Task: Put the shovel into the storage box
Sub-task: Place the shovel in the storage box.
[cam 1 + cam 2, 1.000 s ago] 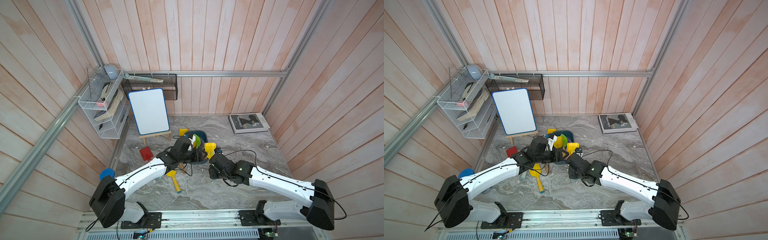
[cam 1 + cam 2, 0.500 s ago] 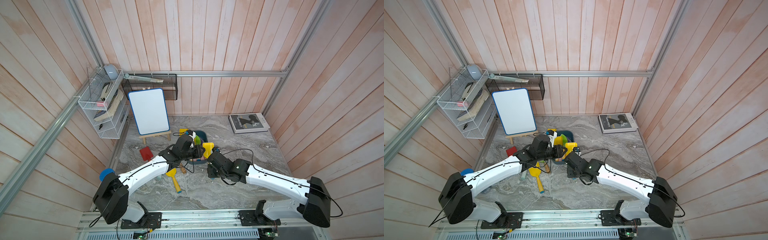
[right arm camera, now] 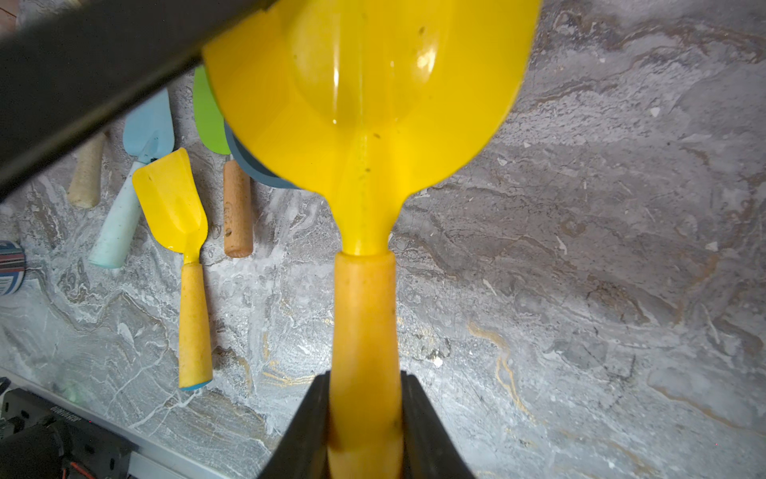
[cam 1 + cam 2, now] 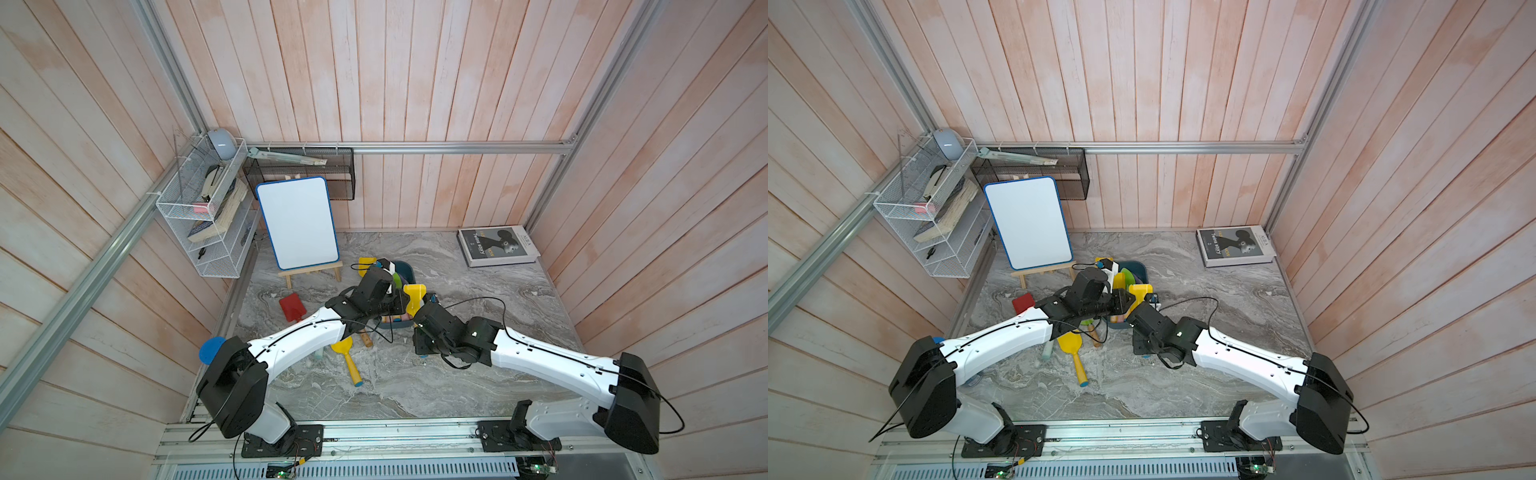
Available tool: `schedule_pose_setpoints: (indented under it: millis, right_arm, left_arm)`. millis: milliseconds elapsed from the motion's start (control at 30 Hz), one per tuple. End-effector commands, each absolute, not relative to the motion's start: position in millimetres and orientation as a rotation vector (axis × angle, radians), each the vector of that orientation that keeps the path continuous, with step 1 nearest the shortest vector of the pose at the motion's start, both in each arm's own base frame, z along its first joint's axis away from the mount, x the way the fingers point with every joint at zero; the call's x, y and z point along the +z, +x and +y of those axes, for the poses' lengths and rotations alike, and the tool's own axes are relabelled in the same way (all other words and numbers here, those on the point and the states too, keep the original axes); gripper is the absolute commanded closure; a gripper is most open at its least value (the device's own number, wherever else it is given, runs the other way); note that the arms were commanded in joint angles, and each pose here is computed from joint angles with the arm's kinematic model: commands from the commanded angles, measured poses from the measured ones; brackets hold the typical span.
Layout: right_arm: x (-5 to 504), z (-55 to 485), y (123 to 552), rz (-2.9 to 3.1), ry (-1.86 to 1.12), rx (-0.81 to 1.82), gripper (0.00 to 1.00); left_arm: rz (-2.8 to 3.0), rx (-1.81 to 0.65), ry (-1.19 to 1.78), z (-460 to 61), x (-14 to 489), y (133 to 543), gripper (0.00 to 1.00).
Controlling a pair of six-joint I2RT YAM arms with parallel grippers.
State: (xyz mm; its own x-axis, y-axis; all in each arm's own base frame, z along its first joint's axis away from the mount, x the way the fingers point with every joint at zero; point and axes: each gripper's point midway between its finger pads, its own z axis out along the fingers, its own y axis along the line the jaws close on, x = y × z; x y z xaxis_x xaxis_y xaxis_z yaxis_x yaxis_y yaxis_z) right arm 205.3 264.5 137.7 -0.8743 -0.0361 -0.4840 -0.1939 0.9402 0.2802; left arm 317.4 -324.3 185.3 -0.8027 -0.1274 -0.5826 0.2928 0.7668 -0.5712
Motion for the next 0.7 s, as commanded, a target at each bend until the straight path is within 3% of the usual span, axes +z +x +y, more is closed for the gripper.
schedule_pose_setpoints:
  millis: [0,533,667]
  right_arm:
    - [148,274,212,2.576,-0.172,0.478,1.00]
    - [154,277,213,2.562,-0.175,0.503,1.00]
    - [157,276,214,2.552,-0.171,0.506,0.69]
  left_arm:
    - [2.328,-0.863,0.128,-327,189,324,0.82]
    - [2.353,-0.803,0.122,-326,178,327,0.97]
    - [2.342,-0.780,0.127,-324,183,331,0.98]
